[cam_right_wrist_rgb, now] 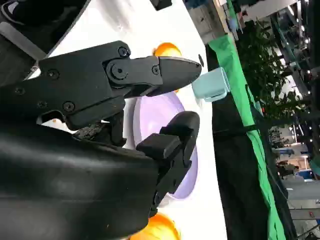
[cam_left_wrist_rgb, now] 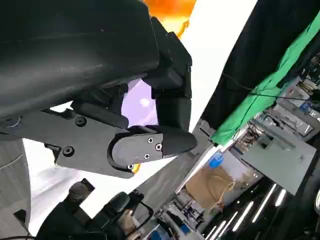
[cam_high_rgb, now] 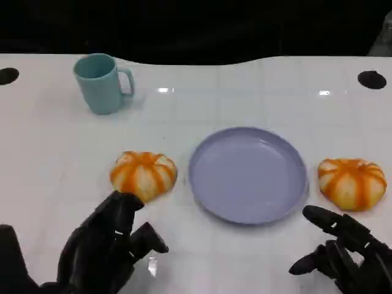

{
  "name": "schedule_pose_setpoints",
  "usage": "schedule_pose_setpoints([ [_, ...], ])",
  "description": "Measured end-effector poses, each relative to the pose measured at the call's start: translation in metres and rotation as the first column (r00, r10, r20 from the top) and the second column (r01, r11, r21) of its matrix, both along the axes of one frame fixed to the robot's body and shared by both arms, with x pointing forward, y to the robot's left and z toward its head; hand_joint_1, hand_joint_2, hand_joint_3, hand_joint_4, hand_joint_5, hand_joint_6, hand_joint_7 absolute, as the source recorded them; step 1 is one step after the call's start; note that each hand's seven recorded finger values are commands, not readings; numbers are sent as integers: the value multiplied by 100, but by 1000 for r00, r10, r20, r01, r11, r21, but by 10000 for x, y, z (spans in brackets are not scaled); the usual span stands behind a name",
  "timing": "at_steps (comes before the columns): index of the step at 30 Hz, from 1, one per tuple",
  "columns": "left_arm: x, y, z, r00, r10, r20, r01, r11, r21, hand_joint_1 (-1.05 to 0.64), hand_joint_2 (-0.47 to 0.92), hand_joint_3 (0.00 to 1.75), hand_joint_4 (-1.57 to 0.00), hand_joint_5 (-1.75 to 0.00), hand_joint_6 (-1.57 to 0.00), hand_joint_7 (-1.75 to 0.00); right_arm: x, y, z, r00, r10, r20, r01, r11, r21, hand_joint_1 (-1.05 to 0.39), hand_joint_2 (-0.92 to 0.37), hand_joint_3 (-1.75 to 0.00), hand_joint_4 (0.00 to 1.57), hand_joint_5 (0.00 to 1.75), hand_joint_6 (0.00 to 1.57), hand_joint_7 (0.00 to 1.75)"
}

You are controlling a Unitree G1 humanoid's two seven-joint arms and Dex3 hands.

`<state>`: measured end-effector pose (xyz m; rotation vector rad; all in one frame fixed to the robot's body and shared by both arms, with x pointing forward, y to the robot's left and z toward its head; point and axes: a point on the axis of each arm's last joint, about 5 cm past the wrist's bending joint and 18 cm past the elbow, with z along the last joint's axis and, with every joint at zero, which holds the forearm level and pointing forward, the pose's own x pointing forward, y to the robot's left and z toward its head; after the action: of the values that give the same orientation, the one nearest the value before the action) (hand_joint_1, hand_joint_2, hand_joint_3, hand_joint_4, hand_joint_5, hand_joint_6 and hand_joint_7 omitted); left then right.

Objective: Grasp the bread from the table and place it into the plate.

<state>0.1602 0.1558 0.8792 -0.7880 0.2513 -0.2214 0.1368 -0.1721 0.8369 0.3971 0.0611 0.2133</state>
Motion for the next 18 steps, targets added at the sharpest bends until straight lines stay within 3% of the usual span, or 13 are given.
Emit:
schedule_pose_setpoints([
  [18,0,2,0,1000,2,0,-2,1000,1,-52,92,42,-74,-175,-62,-162,1,0,0,1000,1,1,-1,1000,2,-75,-92,-32,72,110,92,40],
])
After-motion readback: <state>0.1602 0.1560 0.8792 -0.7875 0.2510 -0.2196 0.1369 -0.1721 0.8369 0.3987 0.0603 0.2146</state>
